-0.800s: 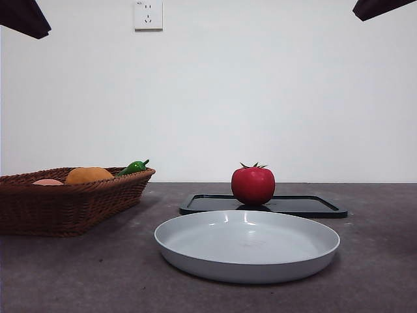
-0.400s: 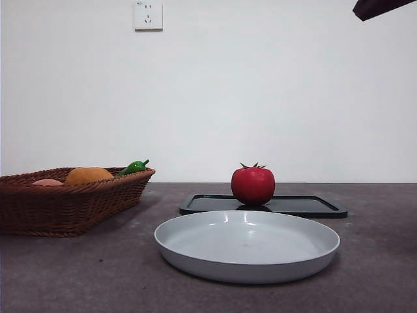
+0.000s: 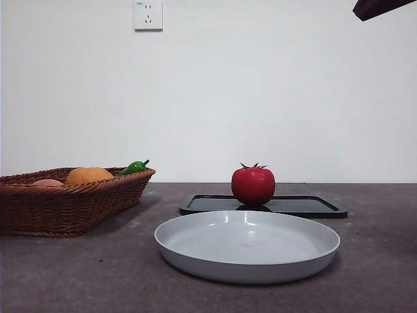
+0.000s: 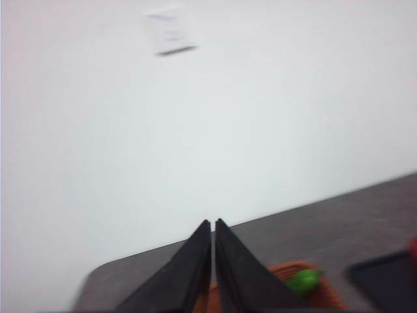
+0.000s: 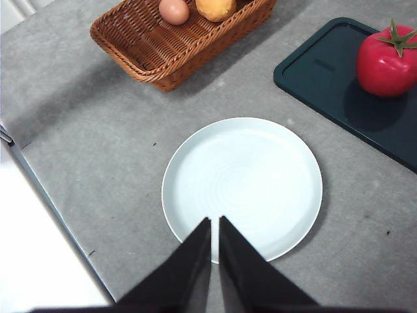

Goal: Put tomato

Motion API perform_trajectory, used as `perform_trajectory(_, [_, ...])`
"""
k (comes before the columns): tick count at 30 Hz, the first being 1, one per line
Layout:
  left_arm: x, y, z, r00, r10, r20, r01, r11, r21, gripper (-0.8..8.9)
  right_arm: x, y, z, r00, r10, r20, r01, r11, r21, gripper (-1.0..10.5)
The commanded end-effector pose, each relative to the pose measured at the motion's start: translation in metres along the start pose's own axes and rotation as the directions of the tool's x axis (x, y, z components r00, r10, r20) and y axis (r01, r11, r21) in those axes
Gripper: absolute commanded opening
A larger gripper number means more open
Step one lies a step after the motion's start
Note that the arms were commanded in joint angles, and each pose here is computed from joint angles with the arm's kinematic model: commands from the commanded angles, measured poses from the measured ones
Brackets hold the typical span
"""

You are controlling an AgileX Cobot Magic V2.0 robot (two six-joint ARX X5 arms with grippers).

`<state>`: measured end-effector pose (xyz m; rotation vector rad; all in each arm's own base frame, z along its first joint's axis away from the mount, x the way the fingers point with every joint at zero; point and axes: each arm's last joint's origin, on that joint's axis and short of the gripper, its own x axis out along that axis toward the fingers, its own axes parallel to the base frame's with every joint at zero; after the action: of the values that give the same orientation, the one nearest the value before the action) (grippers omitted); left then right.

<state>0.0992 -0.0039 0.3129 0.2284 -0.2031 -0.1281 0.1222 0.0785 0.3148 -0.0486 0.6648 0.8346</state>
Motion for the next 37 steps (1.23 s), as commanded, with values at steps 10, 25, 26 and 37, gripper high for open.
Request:
perform_trajectory(10, [-0.02, -0.019, -0.094, 0.99, 0.058, -0.127, -0.06, 0.998, -0.013, 0.08, 0.0, 0.001, 0.003, 1.0, 0.008, 0.009, -0.008, 1.0, -0.01, 0.1])
perform_trajectory(25, [-0.031, -0.029, -0.138, 0.97, 0.081, -0.227, -0.087, 0.996, -0.015, 0.08, 0.0, 0.001, 0.003, 1.0, 0.008, 0.009, -0.008, 1.0, -0.01, 0.1])
perform_trajectory(26, [-0.031, -0.029, -0.139, 0.968, 0.078, -0.24, -0.084, 0.996, -0.017, 0.08, 0.0, 0.001, 0.003, 1.0, 0.008, 0.009, -0.008, 1.0, -0.01, 0.1])
perform_trajectory(37, [-0.035, -0.034, -0.156, 0.926, 0.043, -0.375, -0.087, 0.991, -0.103, 0.08, 0.0, 0.001, 0.003, 1.0, 0.008, 0.009, -0.008, 1.0, -0.01, 0.1])
